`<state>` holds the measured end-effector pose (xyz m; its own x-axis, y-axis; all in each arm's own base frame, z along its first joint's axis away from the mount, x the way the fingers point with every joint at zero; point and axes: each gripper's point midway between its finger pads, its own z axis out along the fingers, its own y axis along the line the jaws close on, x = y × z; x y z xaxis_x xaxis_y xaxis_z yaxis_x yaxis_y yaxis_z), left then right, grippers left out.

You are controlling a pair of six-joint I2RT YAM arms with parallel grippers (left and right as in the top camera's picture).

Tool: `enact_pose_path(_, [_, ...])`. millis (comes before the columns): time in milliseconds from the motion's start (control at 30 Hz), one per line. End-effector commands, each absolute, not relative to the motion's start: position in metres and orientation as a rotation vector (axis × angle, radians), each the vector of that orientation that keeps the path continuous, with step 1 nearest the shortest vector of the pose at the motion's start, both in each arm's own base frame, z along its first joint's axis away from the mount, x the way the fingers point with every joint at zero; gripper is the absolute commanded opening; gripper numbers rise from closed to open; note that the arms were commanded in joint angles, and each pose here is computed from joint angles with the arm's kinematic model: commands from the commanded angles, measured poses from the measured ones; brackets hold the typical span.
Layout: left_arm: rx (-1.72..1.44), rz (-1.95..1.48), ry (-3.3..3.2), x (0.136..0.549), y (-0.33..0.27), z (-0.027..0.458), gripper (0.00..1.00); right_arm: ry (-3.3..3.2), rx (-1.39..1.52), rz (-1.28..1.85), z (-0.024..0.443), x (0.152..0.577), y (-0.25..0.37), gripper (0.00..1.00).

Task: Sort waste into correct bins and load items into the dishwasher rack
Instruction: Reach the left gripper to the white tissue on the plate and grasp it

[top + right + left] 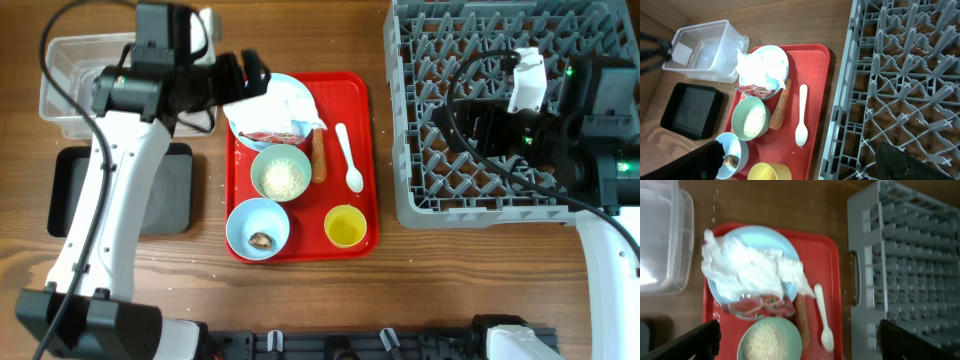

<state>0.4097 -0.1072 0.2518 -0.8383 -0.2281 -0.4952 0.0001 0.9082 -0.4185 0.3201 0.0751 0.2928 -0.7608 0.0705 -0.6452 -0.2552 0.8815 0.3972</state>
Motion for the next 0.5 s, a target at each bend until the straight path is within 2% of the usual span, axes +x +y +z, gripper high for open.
enact_pose_path(0, [-0.247,-0.405,2.492,0.440,-0.104,0.247,0.99,2.334,-0.132,0.647,0.304,0.318,0.078,1.00])
enact_pose_path(267, [-0.372,-0.279,2.635,0.482,-0.112,0.139,1.00,2.356,-0.126,0.641,0.300,0.315,0.077,1.00])
enact_pose_path(467, [-0.415,-0.231,2.752,0.483,-0.124,0.070,0.98,2.354,-0.145,0.629,0.299,0.315,0.076,1.00])
